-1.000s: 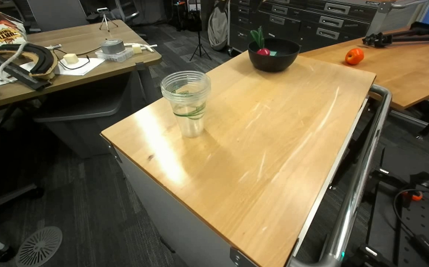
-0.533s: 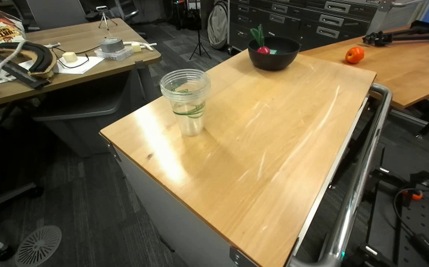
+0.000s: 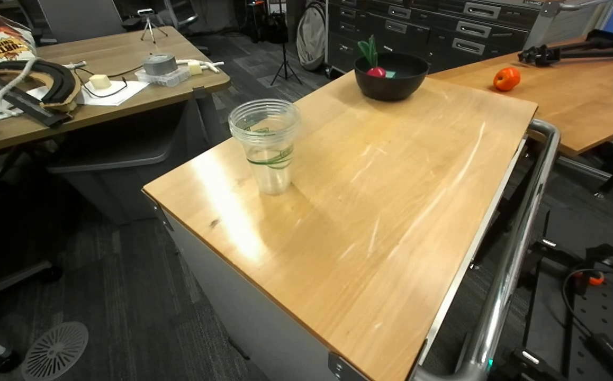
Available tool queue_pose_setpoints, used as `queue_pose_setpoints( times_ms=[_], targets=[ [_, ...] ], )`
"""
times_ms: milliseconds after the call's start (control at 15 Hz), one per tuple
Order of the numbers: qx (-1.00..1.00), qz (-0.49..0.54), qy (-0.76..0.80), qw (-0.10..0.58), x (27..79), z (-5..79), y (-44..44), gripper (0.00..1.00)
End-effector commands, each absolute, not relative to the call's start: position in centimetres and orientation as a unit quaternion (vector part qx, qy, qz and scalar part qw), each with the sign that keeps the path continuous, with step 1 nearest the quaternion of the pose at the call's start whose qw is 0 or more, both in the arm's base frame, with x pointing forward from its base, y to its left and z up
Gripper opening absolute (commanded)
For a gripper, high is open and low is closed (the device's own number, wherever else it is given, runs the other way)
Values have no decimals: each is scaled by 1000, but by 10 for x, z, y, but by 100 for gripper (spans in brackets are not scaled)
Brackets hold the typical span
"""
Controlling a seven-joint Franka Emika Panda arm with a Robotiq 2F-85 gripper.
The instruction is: Stack the cups then take the objects in the bowl and put them on the table
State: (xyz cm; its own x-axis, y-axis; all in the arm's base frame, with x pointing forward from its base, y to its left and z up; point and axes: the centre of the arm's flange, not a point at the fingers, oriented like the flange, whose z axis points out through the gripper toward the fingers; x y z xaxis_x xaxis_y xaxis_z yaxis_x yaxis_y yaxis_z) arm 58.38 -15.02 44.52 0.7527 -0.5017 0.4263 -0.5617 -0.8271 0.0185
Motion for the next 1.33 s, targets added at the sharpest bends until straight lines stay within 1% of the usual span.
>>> queue_pose_setpoints(
  times_ms=[0, 333, 400, 467, 533, 600, 733, 867, 933, 1000, 1067, 1133, 1267],
  targets=[
    [929, 176, -317, 81, 613, 430, -171, 100],
    [928, 142, -338, 63, 627, 401, -180, 99],
    [927, 141, -343, 55, 630, 397, -180, 77],
    [925, 145, -349, 50, 634, 393, -180, 75],
    [922, 149, -353, 52, 637, 389, -181, 70],
    [920, 155, -357, 56, 640, 385, -184, 60],
    [916, 158, -364, 63, 645, 380, -189, 44],
    [913, 155, -371, 66, 647, 373, -195, 31],
    [912, 154, -374, 68, 648, 370, -198, 21],
    [911, 153, -377, 70, 648, 367, -201, 15],
    [910, 152, -380, 70, 647, 366, -203, 6],
    [909, 153, -382, 69, 646, 367, -203, 1],
    [909, 166, -376, 67, 639, 381, -198, 0]
  ],
)
